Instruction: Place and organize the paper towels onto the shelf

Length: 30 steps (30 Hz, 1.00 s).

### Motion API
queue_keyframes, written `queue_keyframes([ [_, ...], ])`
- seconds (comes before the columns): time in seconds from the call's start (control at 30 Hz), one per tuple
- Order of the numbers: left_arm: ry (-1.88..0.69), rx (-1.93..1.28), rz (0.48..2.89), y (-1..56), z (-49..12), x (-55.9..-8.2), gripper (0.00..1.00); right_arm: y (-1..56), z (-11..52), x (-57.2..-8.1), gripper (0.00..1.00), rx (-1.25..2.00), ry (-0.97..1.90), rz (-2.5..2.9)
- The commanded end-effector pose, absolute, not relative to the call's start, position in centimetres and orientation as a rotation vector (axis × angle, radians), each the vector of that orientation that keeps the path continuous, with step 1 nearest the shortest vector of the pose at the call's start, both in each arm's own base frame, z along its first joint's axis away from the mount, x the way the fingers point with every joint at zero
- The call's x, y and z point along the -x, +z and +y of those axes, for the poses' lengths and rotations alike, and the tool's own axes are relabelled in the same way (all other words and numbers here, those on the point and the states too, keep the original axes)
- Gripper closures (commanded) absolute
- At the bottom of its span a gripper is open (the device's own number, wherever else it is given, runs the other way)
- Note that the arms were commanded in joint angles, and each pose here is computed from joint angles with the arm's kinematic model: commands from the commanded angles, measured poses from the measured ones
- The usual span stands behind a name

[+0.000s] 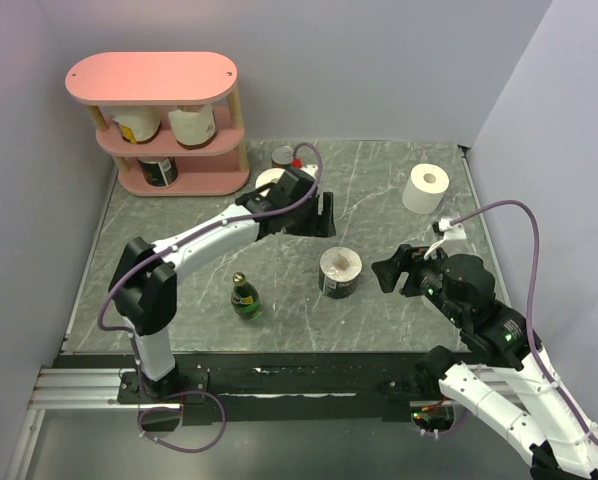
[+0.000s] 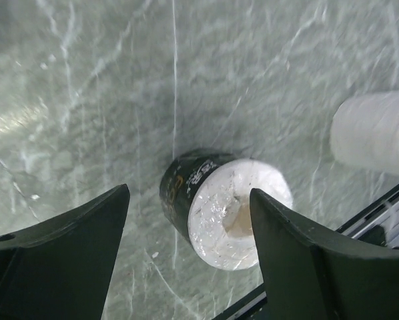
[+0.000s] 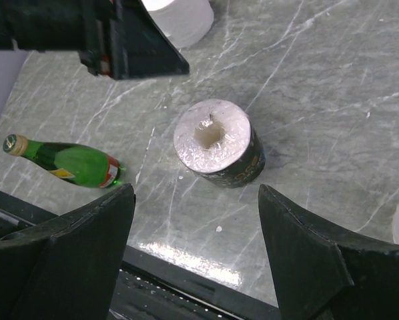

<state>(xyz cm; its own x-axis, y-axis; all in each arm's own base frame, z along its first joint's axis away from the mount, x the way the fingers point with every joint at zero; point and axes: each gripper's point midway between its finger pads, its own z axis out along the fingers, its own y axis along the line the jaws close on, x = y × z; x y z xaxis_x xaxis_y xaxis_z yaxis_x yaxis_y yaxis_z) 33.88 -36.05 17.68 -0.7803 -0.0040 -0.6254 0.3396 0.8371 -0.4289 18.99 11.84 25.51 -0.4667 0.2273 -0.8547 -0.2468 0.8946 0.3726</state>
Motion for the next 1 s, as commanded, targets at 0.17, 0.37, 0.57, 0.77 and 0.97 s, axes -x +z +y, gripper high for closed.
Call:
queue_keyframes([
  [0.17, -0.705, -0.376, 2.427, 16.1, -37.4, -31.7, 0.20, 26.9, 10.8, -18.5, 0.18, 0.007, 0.540, 1.913],
  [0.37, -0.753, -0.438, 2.460, 15.2, -38.3, -30.6, 0.22, 27.0, 10.8, -18.6, 0.18, 0.007, 0.542, 1.906],
  [0.57, -0.746, -0.458, 2.490, 13.9, -38.3, -30.0, 0.23, 27.0, 10.8, -18.6, 0.18, 0.009, 0.543, 1.907],
  [0.77, -0.754, -0.478, 2.514, 12.7, -38.7, -29.7, 0.24, 26.9, 10.8, -18.5, 0.18, 0.007, 0.546, 1.903],
  [0.97, -0.739, -0.504, 2.536, 11.9, -39.0, -29.4, 0.26, 27.0, 10.7, -18.5, 0.18, 0.008, 0.544, 1.900],
])
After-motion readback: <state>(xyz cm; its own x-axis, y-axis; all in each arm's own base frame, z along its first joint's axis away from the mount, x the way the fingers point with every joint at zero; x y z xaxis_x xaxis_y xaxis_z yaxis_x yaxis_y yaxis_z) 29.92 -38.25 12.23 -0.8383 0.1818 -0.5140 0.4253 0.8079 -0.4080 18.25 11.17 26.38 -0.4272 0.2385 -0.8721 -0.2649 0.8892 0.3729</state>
